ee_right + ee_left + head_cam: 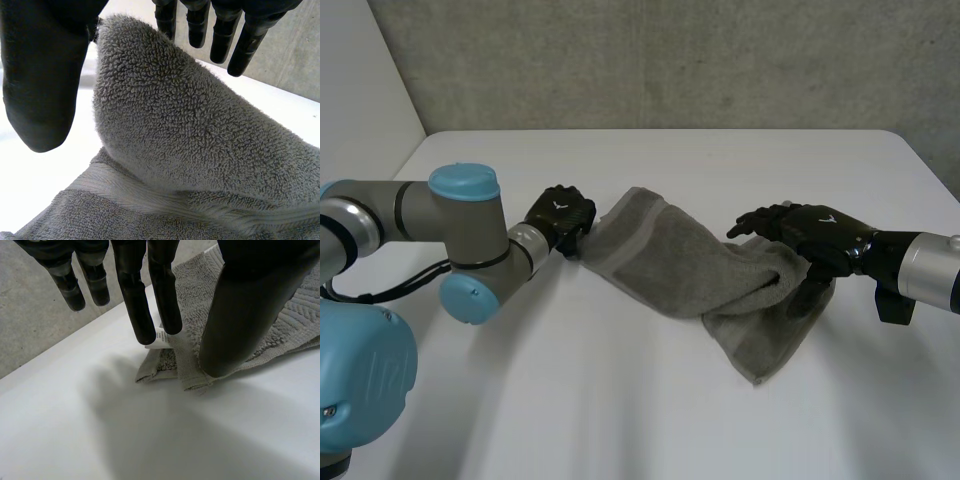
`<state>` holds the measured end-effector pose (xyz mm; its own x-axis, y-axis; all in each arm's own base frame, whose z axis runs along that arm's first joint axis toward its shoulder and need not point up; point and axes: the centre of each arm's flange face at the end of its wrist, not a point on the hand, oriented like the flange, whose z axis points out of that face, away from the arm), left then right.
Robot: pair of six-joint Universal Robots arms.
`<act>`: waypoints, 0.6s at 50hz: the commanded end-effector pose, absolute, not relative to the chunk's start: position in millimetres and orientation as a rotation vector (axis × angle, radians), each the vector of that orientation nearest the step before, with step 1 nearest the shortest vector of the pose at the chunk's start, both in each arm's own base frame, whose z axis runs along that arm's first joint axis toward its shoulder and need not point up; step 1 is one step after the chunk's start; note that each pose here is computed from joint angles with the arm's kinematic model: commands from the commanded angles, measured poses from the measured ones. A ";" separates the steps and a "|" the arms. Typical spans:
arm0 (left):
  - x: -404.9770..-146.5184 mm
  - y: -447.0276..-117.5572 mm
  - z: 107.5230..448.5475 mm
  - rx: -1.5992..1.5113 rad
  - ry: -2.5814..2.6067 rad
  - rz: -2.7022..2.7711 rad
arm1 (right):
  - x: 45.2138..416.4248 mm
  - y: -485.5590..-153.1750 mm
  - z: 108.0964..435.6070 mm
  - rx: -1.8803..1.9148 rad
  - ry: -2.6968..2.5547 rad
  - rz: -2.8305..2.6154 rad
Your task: Fold the towel.
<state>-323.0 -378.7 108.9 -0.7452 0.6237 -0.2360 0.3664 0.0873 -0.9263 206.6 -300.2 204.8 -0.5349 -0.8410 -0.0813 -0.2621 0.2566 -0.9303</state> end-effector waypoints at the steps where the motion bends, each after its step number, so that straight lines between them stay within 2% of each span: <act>1: -323.5 -380.1 102.2 -1.000 -2.152 1.703 | 206.6 -300.7 204.6 -0.998 1.943 -1.273; 19: -325.1 -383.8 89.9 -1.002 -2.166 1.683 | 206.2 -302.4 201.8 -0.993 1.948 -1.266; 23: -324.7 -384.5 95.7 -0.995 -2.164 1.699 | 206.1 -302.7 202.0 -0.994 1.949 -1.268; 30: -325.3 -383.3 136.5 -0.957 -2.106 1.778 | 205.6 -303.0 202.5 -0.993 1.949 -1.271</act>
<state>-325.1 -384.7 107.1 -0.7512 0.6164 -0.2361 0.3637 0.0880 -0.9274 205.8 -302.8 202.0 -0.5377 -0.8388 -0.0855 -0.2619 0.2626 -0.9287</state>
